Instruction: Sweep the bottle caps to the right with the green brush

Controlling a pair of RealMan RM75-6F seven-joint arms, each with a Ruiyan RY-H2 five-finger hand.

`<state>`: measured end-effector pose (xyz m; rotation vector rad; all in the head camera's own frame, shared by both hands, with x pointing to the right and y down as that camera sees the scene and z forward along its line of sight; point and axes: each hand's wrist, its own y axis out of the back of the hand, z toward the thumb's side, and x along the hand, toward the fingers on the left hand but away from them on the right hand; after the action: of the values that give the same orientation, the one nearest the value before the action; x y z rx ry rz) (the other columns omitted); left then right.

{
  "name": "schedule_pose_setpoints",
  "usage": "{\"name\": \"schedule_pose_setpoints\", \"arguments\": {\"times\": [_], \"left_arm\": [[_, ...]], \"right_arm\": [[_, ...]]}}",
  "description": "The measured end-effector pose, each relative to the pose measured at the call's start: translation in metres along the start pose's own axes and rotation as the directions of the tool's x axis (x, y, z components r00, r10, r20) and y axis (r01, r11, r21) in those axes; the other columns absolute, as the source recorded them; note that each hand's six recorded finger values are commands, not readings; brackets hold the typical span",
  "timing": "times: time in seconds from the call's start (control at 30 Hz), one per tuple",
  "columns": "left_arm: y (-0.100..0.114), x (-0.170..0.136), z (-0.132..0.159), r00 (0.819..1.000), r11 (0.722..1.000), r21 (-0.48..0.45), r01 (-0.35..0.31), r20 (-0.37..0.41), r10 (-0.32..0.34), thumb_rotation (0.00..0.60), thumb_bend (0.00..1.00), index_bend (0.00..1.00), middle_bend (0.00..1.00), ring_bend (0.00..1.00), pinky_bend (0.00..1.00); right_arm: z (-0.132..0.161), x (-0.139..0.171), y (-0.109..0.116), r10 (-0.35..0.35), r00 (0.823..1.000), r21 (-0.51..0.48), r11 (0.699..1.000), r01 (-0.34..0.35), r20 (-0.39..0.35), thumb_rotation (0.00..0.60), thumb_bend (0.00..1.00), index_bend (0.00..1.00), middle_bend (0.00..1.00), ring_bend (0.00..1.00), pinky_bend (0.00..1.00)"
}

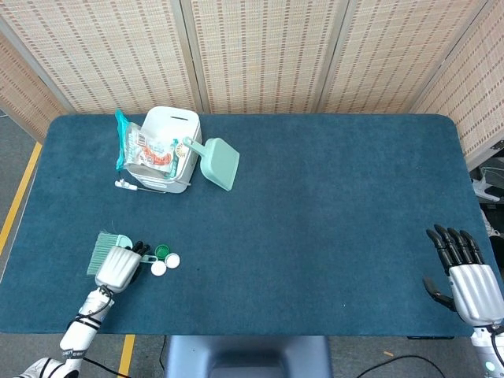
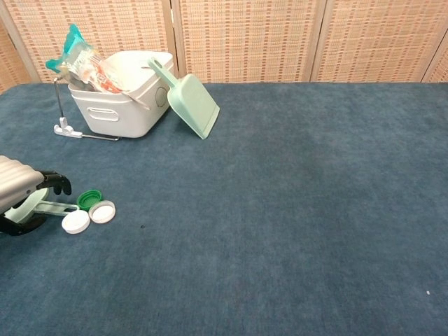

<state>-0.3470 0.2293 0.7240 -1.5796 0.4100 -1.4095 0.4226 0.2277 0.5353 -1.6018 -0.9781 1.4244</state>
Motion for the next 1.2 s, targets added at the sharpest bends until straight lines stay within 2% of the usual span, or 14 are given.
{"name": "schedule_pose_setpoints", "arguments": {"times": [0.4,0.6,0.97,1.07,1.2], "left_arm": [[-0.006,0.008,-0.001,1.0,0.999,0.031,-0.008,0.003,0.008,0.6,0.36,0.36,0.4,0.63,0.77],[-0.008,0.012,-0.001,1.0,0.999,0.042,-0.018,0.005,0.018,0.6,0.36,0.43,0.48,0.63,0.77],[-0.009,0.014,-0.002,0.999,0.998,0.054,-0.033,0.001,0.033,0.6,0.35,0.5,0.56,0.64,0.78],[-0.008,0.014,-0.003,0.999,0.998,0.055,-0.043,-0.001,0.043,0.6,0.38,0.56,0.62,0.65,0.79],[-0.002,0.012,-0.004,0.998,0.997,0.034,-0.069,-0.007,0.069,0.6,0.49,0.63,0.69,0.68,0.8]], "right_arm": [[0.0,-0.001,-0.002,0.013,1.0,0.003,1.0,-0.013,0.0,0.6,0.27,0.0,0.01,0.0,0.0],[0.0,-0.001,-0.003,0.017,1.0,0.004,1.0,-0.017,0.002,0.6,0.27,0.0,0.01,0.0,0.0],[0.0,-0.002,-0.004,0.022,1.0,0.006,1.0,-0.022,0.005,0.6,0.27,0.0,0.01,0.0,0.0],[0.0,-0.002,-0.004,0.022,1.0,0.007,1.0,-0.022,0.005,0.6,0.27,0.0,0.01,0.0,0.0],[0.0,-0.002,-0.005,0.026,1.0,0.007,1.0,-0.026,0.004,0.6,0.27,0.0,0.01,0.0,0.0]]}}
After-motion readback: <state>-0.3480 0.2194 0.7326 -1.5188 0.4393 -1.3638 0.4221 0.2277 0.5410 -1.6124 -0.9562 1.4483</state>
